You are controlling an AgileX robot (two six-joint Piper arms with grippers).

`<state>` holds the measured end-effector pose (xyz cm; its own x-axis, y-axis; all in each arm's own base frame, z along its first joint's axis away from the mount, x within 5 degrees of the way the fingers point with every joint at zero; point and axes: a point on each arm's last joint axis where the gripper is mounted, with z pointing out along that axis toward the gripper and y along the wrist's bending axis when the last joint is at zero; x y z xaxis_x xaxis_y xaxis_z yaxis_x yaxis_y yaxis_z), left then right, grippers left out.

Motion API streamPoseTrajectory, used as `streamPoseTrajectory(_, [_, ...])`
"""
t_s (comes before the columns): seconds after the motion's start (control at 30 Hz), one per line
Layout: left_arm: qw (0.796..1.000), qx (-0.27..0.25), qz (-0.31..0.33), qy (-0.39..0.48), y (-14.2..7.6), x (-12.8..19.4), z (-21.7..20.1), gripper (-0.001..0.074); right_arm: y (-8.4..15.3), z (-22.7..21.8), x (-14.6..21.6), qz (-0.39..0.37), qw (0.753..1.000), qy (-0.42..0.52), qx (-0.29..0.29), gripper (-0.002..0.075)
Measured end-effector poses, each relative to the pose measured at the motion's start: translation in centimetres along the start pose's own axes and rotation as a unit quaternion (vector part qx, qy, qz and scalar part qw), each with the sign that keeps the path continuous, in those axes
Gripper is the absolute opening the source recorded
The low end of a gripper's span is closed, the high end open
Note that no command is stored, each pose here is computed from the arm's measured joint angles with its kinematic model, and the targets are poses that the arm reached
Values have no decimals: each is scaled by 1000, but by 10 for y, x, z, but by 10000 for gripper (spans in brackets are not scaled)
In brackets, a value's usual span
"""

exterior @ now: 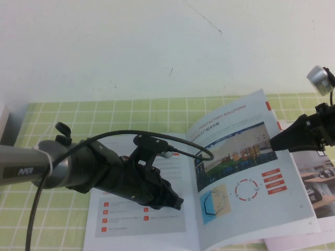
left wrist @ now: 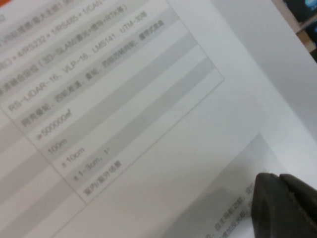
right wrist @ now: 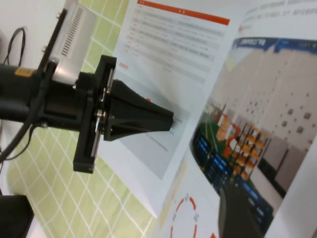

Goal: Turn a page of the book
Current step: Open the closed book

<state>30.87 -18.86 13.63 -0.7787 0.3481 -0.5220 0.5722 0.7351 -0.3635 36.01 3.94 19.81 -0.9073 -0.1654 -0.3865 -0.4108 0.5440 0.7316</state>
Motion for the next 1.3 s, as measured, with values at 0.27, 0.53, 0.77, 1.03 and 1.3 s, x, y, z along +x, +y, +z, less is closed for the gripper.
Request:
streamPoseTrajectory(0.27, [1000, 0, 0, 0, 0, 0, 0, -4, 3, 0, -4, 4, 1000, -24, -15, 226])
streamPoseTrajectory(0.53, [1000, 0, 0, 0, 0, 0, 0, -4, 10, 1, -13, -9, 997, -67, -43, 109])
streamPoseTrajectory(0.77, [1000, 0, 0, 0, 0, 0, 0, -4, 33, 30, -15, -41, 996, -44, -71, 99])
streamPoseTrajectory(1.03, [1000, 0, 0, 0, 0, 0, 0, -4, 58, 65, -15, -68, 995, -20, -73, 99])
streamPoseTrajectory(1.3, [1000, -7, 5, -3, 1, -1, -2, -4, 62, 75, -17, -82, 995, -25, -54, 99])
